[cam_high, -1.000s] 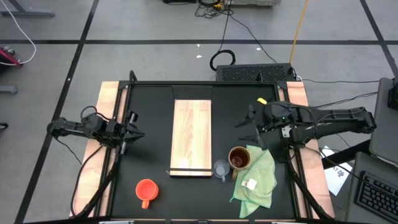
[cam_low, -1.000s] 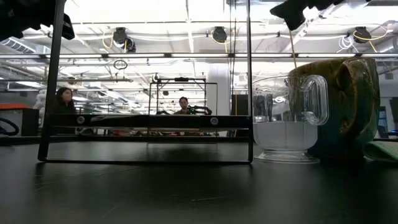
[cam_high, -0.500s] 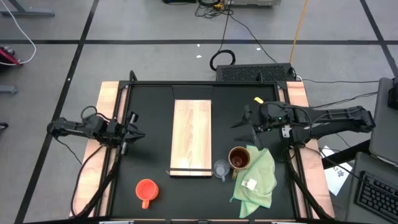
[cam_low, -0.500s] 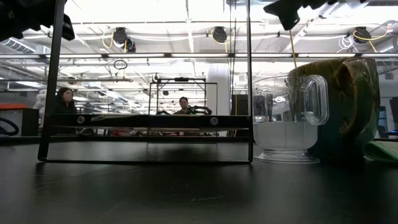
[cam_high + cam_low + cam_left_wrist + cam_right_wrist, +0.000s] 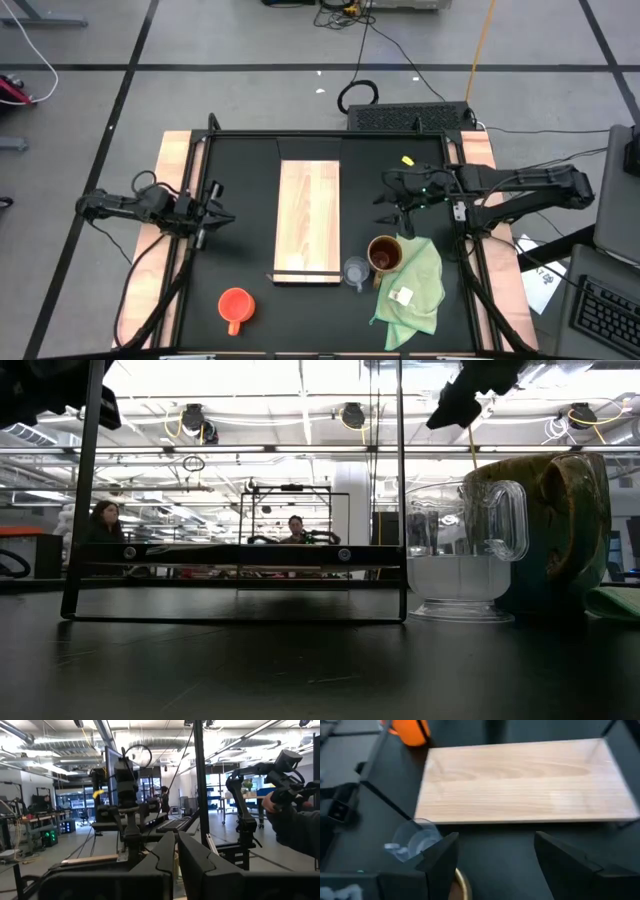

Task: Stack small to large cups/mugs on shelf
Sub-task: Put the green mug on the shelf

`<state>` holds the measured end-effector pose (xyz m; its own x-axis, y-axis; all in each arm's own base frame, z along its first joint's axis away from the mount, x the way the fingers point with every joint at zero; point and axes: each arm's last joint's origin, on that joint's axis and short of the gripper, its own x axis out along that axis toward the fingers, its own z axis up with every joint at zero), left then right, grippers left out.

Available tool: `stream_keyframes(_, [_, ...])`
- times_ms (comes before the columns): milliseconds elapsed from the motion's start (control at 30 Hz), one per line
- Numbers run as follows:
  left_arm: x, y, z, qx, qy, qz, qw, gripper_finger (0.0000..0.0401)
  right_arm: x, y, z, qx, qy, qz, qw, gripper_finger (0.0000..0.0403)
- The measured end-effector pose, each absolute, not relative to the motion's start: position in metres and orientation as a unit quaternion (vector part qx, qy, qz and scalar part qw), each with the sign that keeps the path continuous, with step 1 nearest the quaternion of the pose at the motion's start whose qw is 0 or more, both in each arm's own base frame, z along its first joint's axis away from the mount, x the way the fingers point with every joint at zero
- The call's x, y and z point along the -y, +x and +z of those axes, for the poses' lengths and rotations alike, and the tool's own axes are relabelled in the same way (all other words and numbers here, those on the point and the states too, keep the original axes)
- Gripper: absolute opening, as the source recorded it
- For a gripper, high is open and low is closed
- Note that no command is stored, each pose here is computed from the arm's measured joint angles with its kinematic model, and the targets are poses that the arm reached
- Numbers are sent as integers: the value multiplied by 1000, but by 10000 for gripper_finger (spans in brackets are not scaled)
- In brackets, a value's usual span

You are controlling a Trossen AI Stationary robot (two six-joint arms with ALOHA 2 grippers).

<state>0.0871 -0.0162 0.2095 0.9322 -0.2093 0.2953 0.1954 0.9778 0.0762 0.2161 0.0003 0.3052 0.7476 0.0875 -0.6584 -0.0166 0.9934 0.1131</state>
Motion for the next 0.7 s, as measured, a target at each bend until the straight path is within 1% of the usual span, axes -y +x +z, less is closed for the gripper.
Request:
stream_keyframes(133, [16,88,208,143,27,-103,984,26,0,211,308,-388,46,17,920,252])
stream_keyframes(400, [16,87,211,162,23,-102,981,26,0,195,303,-458,62,6,887,252])
stream_keyframes(533, [16,88,207,137,15,-105,985,26,0,191,301,-479,86,-8,874,252])
stream_keyframes(700, [16,88,207,140,16,-105,984,26,0,188,298,-497,93,-14,863,251])
